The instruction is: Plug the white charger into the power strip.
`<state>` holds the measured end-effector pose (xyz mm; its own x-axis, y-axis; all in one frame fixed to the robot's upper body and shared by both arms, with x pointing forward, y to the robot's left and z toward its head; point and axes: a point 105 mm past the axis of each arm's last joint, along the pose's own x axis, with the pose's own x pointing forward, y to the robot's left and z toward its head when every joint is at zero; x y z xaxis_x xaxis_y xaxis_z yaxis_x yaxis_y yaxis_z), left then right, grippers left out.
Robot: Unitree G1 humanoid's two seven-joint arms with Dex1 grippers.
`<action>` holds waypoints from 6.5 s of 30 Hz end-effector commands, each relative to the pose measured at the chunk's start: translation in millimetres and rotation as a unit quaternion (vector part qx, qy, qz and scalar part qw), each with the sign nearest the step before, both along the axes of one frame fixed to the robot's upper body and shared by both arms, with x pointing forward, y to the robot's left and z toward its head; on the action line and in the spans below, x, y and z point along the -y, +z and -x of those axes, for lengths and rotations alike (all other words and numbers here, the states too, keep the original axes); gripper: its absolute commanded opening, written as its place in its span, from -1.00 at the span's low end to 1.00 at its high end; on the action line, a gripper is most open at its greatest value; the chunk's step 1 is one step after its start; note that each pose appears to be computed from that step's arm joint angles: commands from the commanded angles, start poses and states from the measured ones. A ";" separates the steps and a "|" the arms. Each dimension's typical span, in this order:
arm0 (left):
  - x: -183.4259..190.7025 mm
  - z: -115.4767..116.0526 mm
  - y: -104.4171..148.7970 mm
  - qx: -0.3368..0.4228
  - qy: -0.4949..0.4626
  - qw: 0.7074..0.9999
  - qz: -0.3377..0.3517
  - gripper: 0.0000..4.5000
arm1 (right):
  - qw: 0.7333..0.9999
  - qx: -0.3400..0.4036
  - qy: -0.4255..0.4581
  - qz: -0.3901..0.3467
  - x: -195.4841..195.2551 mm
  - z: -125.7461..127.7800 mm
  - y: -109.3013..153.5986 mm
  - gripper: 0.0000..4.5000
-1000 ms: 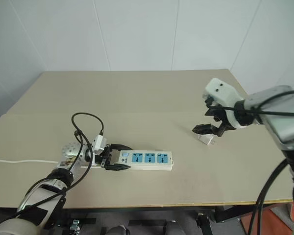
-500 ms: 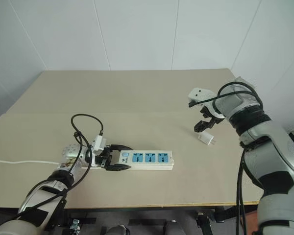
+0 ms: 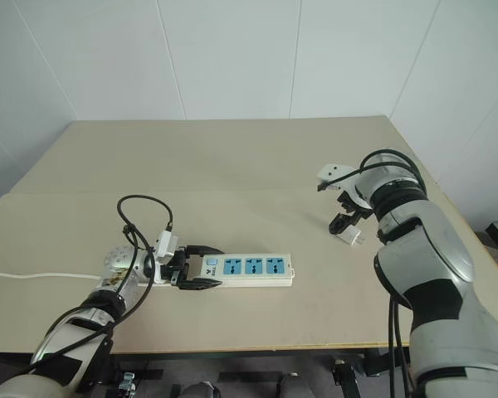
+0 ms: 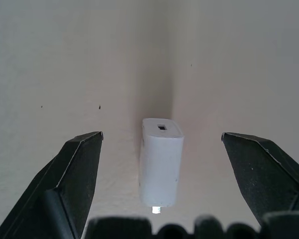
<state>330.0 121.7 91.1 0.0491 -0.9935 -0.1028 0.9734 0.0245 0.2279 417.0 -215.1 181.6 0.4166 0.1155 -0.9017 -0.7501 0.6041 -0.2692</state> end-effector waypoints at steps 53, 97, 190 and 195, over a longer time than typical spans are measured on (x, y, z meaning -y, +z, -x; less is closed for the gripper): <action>-5.7 8.5 -7.7 -0.008 -0.003 1.000 -0.009 0.45 | 0.826 0.230 0.279 -0.432 -81.5 46.8 80.0 -0.51; -18.8 12.3 2.0 -0.013 0.005 1.000 -0.022 0.45 | 0.682 0.180 0.323 -0.630 -185.2 96.0 -33.0 -0.51; -16.9 15.1 -2.1 -0.014 0.006 1.000 -0.018 0.45 | 0.764 0.150 0.426 -0.462 -177.5 92.1 -88.0 0.93; -16.9 14.8 -3.0 -0.021 0.007 1.000 -0.018 0.45 | 0.765 0.151 0.427 -0.458 -173.7 93.1 -89.0 0.98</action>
